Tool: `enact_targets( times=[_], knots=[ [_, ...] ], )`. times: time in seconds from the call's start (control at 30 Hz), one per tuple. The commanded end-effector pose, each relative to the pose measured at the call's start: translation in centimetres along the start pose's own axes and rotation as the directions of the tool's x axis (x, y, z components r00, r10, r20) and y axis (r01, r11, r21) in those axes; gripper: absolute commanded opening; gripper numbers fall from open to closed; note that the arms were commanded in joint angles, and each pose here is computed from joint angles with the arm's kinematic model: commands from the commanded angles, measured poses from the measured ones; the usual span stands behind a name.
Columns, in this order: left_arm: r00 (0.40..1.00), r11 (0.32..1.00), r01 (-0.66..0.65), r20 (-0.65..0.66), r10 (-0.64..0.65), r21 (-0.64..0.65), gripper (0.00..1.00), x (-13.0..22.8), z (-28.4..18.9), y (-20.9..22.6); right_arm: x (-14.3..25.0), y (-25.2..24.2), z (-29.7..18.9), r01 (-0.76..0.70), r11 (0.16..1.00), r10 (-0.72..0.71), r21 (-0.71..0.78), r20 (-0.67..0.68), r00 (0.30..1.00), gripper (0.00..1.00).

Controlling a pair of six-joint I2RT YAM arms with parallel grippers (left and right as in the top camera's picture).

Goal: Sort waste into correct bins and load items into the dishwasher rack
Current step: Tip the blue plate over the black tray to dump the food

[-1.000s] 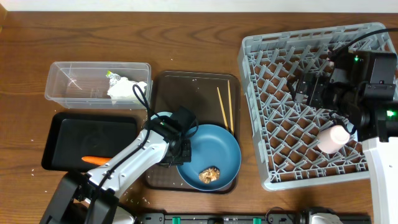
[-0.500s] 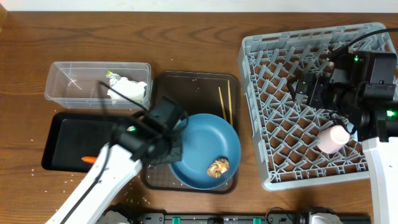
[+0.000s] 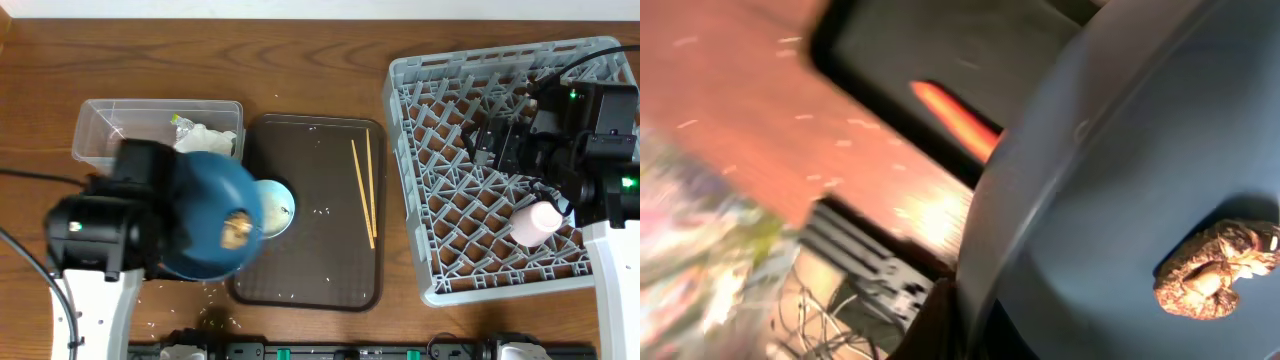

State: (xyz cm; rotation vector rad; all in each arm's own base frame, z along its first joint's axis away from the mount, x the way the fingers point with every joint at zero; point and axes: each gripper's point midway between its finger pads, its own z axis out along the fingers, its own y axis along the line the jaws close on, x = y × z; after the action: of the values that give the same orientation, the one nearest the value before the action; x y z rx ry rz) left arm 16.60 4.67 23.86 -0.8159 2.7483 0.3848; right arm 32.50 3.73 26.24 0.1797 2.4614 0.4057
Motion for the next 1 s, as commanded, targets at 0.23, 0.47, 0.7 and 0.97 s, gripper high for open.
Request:
enact_targets(
  times=[0.23, 0.47, 0.7, 0.97],
  knots=[
    [0.953, 0.885, 0.275, 0.229, -0.199, -0.376, 0.06, -4.9, -0.2, 8.8, -0.3, 0.3, 0.0, 0.013, 1.0, -0.013, -0.006, 0.012, 1.0, 0.97],
    [0.99, 0.784, 0.126, 0.13, -0.058, -0.608, 0.06, -6.5, 1.7, 9.9, -0.5, 0.4, 0.0, 0.016, 1.0, -0.016, -0.008, 0.021, 1.0, 0.97],
    [0.999, 0.718, 0.027, 0.039, 0.0, -0.696, 0.06, -7.2, 3.0, 9.6, -0.5, 0.4, 0.0, 0.017, 1.0, -0.017, -0.008, 0.023, 1.0, 0.97],
    [0.997, 0.704, 0.043, 0.071, 0.011, -0.709, 0.06, -8.0, 3.0, 9.6, -0.5, 0.4, 0.0, 0.017, 1.0, -0.017, -0.008, 0.022, 1.0, 0.97]
  ],
)
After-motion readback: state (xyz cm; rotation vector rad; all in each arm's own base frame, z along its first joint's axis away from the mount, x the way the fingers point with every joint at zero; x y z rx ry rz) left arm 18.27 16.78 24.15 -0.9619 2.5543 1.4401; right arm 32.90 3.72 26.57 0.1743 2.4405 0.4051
